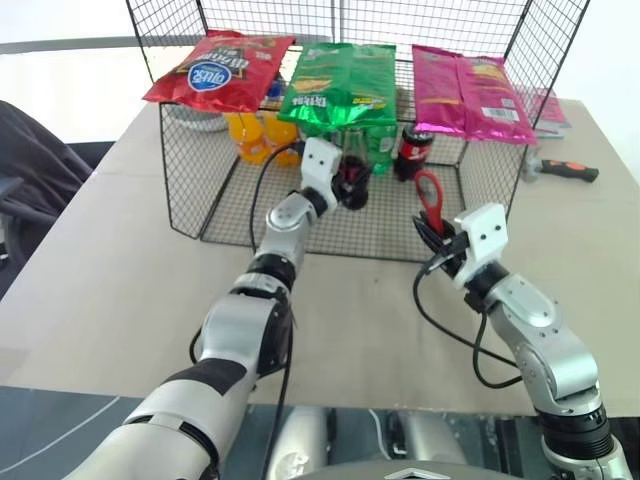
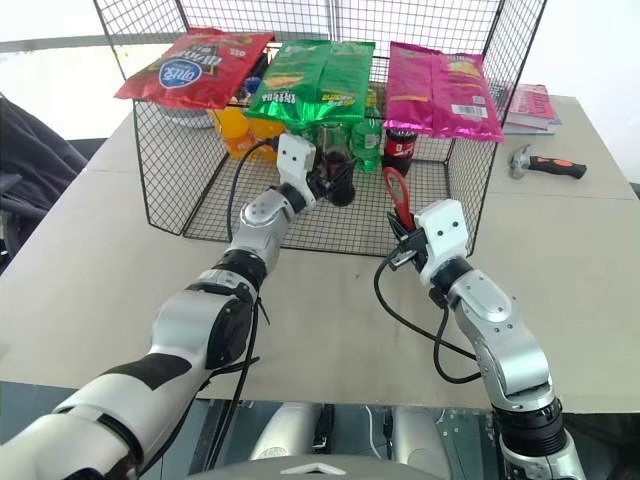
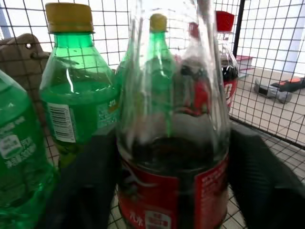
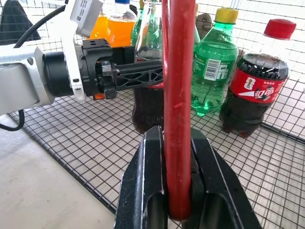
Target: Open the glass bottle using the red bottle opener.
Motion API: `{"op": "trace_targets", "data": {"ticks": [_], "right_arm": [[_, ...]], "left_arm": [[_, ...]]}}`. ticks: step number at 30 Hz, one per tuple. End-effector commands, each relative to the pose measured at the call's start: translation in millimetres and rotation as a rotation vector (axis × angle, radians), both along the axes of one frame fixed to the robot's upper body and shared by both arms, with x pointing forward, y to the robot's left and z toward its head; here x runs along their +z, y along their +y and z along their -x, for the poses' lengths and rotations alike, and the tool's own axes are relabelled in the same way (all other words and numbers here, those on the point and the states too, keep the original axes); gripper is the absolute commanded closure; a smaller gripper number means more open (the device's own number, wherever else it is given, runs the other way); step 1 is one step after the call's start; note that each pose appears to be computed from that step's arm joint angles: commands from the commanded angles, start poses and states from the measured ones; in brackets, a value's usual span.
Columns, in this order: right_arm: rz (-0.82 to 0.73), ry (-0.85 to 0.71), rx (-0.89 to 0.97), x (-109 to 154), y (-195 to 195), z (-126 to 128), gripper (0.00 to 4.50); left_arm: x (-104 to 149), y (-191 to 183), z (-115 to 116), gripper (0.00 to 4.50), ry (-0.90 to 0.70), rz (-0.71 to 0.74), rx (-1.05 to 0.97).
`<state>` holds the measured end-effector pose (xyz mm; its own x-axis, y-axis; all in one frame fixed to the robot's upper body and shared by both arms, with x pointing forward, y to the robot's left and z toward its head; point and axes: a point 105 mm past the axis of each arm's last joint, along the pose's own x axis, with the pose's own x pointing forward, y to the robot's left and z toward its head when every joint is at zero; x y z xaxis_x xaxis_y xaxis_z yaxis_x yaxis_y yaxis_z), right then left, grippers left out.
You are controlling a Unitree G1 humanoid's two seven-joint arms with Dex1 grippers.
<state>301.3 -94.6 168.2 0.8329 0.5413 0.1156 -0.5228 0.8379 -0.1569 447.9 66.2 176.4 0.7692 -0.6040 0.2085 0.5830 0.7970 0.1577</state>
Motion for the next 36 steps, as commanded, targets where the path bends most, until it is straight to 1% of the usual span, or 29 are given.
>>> {"op": "trace_targets", "data": {"ticks": [1,6,9,11,14,20,26,28,31,36], "right_arm": [[-0.011,-0.066,0.003,15,0,4,4.50],[-0.004,-0.073,-0.008,16,-3,4,4.50],[-0.001,-0.080,-0.024,18,-8,3,4.50],[0.000,-0.085,-0.032,19,-11,3,4.50],[0.002,-0.095,-0.044,21,-14,0,4.50],[0.002,-0.124,-0.070,28,-22,-8,4.50],[0.000,-0.143,-0.070,32,-24,-15,4.50],[0.001,-0.146,-0.062,32,-23,-16,4.50],[0.002,-0.147,-0.057,32,-22,-16,4.50],[0.001,-0.147,-0.056,32,-21,-16,4.50]], "left_arm": [[12,-5,1,1.97,-0.037,0.001,-0.030],[13,-8,10,1.97,-0.073,0.004,-0.108],[19,-12,28,1.97,-0.099,0.049,-0.255],[19,-15,44,1.97,-0.090,0.073,-0.364],[13,-14,74,1.97,-0.090,0.006,-0.467],[-3,-12,125,1.97,-0.057,-0.108,-0.566],[-13,-12,139,1.97,-0.019,-0.096,-0.552],[-13,-10,138,1.97,-0.003,-0.041,-0.530],[-22,-10,141,1.97,-0.006,-0.090,-0.524],[-18,-13,146,1.97,-0.025,-0.090,-0.541]]}}
